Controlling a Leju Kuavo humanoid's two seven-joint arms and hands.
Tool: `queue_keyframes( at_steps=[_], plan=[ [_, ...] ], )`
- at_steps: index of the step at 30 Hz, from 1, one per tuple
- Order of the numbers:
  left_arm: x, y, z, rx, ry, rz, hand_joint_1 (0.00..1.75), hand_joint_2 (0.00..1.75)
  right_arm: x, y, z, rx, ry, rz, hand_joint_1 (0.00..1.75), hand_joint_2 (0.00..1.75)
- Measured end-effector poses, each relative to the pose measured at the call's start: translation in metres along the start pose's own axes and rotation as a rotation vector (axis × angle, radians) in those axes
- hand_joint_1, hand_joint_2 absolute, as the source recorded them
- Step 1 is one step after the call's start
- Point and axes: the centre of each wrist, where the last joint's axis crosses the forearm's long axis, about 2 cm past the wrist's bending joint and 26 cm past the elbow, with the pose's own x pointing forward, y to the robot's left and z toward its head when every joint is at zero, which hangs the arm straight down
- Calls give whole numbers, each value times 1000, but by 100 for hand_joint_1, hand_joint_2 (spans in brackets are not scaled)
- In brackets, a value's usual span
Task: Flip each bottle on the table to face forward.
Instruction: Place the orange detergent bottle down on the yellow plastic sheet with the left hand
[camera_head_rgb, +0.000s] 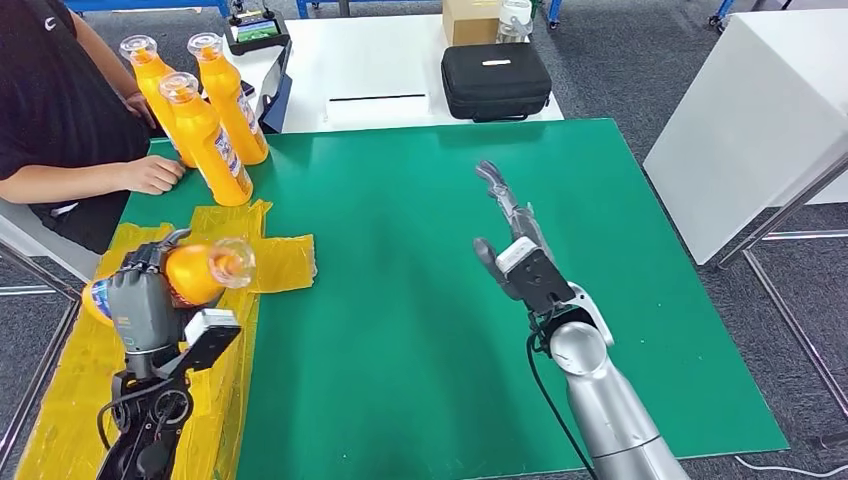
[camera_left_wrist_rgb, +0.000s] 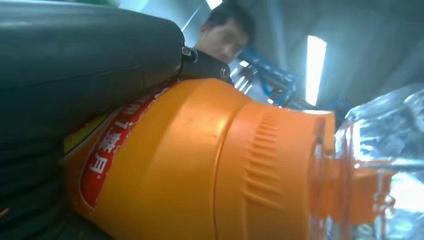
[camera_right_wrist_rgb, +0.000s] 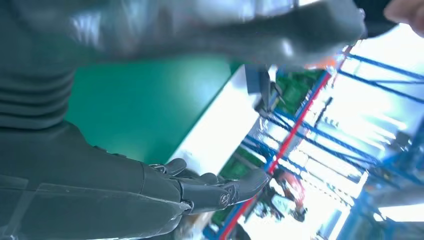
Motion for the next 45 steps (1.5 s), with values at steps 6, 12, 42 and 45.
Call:
queue_keyframes(
  at_steps=[6, 12, 42, 45],
  plan=[
    [-12, -11, 19, -206, -12, -294, 175, 175, 5, -14, 9, -38, -24, 6, 0, 0],
    [-15, -20, 29, -273, 13, -320, 175, 175, 7, -18, 12, -45, -34, 11, 0, 0],
    [-1, -73, 41, -723, 98, 138, 0, 0, -1, -25, 26, -21, 15, 27, 0, 0],
    [-3, -68, 39, -673, 140, 274, 0, 0, -1, -25, 28, -19, 19, 28, 0, 0]
  ],
)
